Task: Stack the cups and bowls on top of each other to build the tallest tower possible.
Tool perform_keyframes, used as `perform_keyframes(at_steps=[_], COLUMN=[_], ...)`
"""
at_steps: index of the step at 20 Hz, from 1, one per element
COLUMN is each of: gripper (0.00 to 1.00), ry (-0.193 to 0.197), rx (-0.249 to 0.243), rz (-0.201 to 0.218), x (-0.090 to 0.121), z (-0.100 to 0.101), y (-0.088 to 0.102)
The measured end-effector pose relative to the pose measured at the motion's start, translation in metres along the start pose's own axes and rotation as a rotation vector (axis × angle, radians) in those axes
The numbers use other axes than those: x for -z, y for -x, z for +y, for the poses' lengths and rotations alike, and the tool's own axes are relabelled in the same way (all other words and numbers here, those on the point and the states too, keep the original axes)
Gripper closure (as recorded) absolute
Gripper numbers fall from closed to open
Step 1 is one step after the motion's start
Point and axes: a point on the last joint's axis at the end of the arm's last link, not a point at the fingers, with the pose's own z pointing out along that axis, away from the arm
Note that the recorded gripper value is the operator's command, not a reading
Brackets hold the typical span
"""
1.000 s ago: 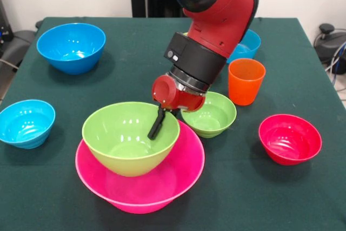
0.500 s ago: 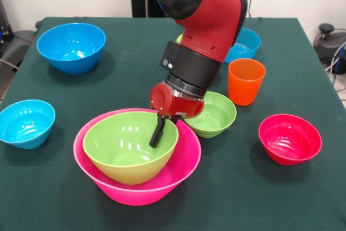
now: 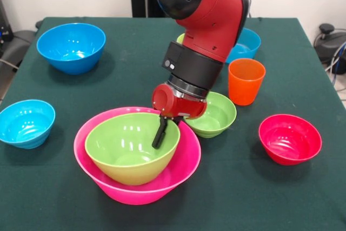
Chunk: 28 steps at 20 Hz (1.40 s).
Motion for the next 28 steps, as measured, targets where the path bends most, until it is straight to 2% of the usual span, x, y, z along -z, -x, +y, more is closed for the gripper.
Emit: perform_keyframes(at_steps=[7, 16, 23, 28], gripper=[1.0, 1.0, 1.0, 1.0], ry=[0.001, 0.015, 0.02, 0.023], rx=[-0.006, -0.049, -0.064, -0.073], rz=[0.001, 0.002, 0.0, -0.013], x=[0.0, -0.002, -0.003, -0.005], z=[0.0, -0.005, -0.007, -0.01], y=[0.0, 0.0, 0.0, 0.0])
